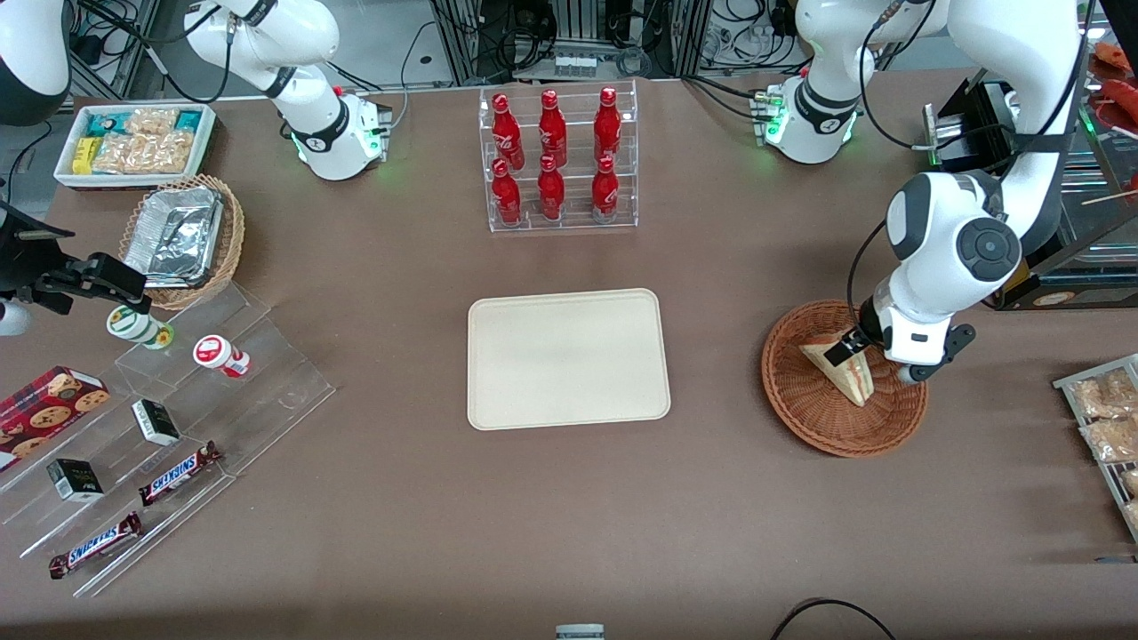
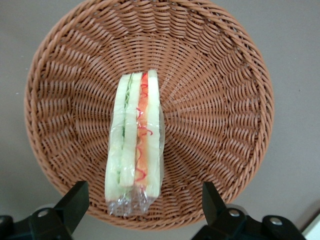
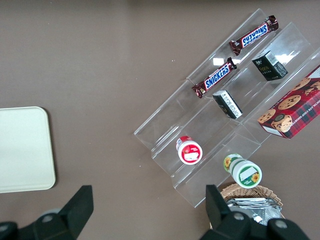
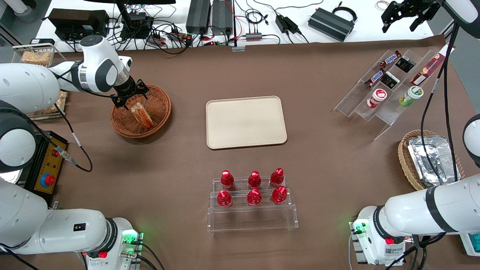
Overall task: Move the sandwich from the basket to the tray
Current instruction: 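Close the left gripper on the sandwich's upright edge and lift it, then carry the sandwich with the left gripper over the cream tray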
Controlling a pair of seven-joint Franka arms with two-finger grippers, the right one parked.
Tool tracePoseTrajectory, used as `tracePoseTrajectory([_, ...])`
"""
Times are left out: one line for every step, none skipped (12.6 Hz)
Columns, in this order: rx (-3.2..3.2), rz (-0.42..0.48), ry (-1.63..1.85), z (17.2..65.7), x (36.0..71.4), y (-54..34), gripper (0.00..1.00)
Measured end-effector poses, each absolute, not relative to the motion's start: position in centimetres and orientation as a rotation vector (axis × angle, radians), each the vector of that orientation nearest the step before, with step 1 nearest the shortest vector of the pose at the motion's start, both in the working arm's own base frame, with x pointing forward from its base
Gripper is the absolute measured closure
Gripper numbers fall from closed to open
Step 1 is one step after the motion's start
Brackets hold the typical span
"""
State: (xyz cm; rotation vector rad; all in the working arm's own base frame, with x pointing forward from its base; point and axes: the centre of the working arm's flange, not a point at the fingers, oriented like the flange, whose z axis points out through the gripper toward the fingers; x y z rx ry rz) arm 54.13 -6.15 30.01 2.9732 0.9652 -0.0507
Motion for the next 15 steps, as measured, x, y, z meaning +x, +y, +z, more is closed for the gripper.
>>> tracePoseTrajectory([2.973,-0.055,0.966,29.3,54.0,-6.1,0.00])
tracePoseTrajectory([2.974,-0.066,0.966,28.6,53.8,-6.1,0.00])
tracePoseTrajectory([2.977,-0.079,0.968,28.1,53.7,-6.1,0.00])
tracePoseTrajectory([2.979,-0.090,0.968,27.6,53.6,-6.0,0.00])
tracePoseTrajectory([2.982,-0.094,0.967,27.1,53.6,-6.0,0.00])
tracePoseTrajectory([2.984,-0.097,0.965,26.6,53.5,-6.0,0.00])
tracePoseTrajectory([2.984,-0.100,0.965,26.1,53.5,-5.9,0.00])
tracePoseTrajectory([2.984,-0.103,0.966,25.7,53.4,-5.9,0.09])
tracePoseTrajectory([2.986,-0.107,0.966,25.5,53.4,-5.9,0.22])
tracePoseTrajectory([2.990,-0.109,0.962,25.4,53.3,-5.8,0.34])
tracePoseTrajectory([3.001,-0.105,0.951,25.3,53.3,-5.8,0.46])
tracePoseTrajectory([3.014,-0.100,0.937,25.4,53.3,-5.8,0.57])
tracePoseTrajectory([3.034,-0.098,0.917,25.4,53.3,-5.8,0.65])
tracePoseTrajectory([3.065,-0.100,0.886,25.6,53.2,-5.8,0.70])
tracePoseTrajectory([3.100,-0.102,0.843,26.2,53.2,-5.9,0.72])
